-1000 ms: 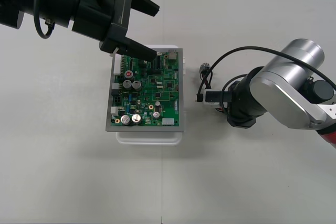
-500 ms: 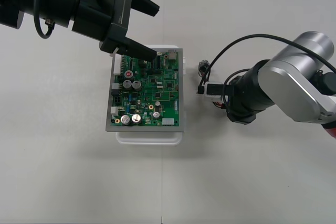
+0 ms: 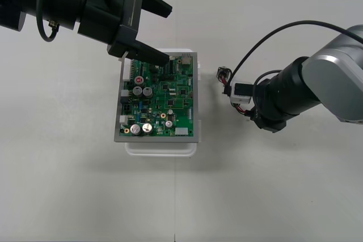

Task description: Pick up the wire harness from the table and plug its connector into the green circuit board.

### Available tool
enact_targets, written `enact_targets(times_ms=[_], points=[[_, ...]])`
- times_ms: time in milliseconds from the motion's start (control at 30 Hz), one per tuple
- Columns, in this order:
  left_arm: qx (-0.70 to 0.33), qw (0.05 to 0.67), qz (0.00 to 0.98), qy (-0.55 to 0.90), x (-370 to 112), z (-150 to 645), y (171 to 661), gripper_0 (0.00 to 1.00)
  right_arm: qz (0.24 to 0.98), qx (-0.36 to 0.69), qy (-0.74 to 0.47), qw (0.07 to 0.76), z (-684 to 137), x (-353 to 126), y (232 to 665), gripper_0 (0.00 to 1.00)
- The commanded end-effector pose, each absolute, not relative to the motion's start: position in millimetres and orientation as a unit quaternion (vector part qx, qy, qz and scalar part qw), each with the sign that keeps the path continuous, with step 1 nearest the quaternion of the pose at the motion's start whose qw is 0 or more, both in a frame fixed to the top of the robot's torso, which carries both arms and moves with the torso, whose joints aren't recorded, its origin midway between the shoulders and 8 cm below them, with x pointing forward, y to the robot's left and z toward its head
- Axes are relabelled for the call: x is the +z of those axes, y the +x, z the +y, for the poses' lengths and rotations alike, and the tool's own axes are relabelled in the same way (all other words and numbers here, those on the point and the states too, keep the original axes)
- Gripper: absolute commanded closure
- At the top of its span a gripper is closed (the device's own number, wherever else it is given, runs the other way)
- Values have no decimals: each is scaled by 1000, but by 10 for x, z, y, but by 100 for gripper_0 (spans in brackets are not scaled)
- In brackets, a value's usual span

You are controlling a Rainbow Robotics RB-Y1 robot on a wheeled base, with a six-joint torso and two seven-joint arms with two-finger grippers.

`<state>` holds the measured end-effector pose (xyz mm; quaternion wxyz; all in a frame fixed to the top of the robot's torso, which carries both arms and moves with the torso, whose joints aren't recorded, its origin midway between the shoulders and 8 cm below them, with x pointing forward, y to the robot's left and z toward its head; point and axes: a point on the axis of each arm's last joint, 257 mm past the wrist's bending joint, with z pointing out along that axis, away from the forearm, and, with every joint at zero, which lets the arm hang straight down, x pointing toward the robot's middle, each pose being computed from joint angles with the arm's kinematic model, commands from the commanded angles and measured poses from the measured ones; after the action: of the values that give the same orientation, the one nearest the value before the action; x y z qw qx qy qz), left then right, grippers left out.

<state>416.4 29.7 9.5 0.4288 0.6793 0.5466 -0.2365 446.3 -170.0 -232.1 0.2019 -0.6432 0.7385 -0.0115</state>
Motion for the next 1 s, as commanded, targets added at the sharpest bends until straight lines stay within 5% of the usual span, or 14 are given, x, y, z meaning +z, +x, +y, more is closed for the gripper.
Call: enact_targets(times_ms=[33, 1000], points=[[-230, 426, 531, 696, 257, 164, 4052, 0, 719, -31, -653, 234, -1843, -1895, 4638, 100], [-230, 426, 531, 696, 257, 164, 4052, 0, 716, 112, -612, 317, -1859, -1112, 4356, 100]])
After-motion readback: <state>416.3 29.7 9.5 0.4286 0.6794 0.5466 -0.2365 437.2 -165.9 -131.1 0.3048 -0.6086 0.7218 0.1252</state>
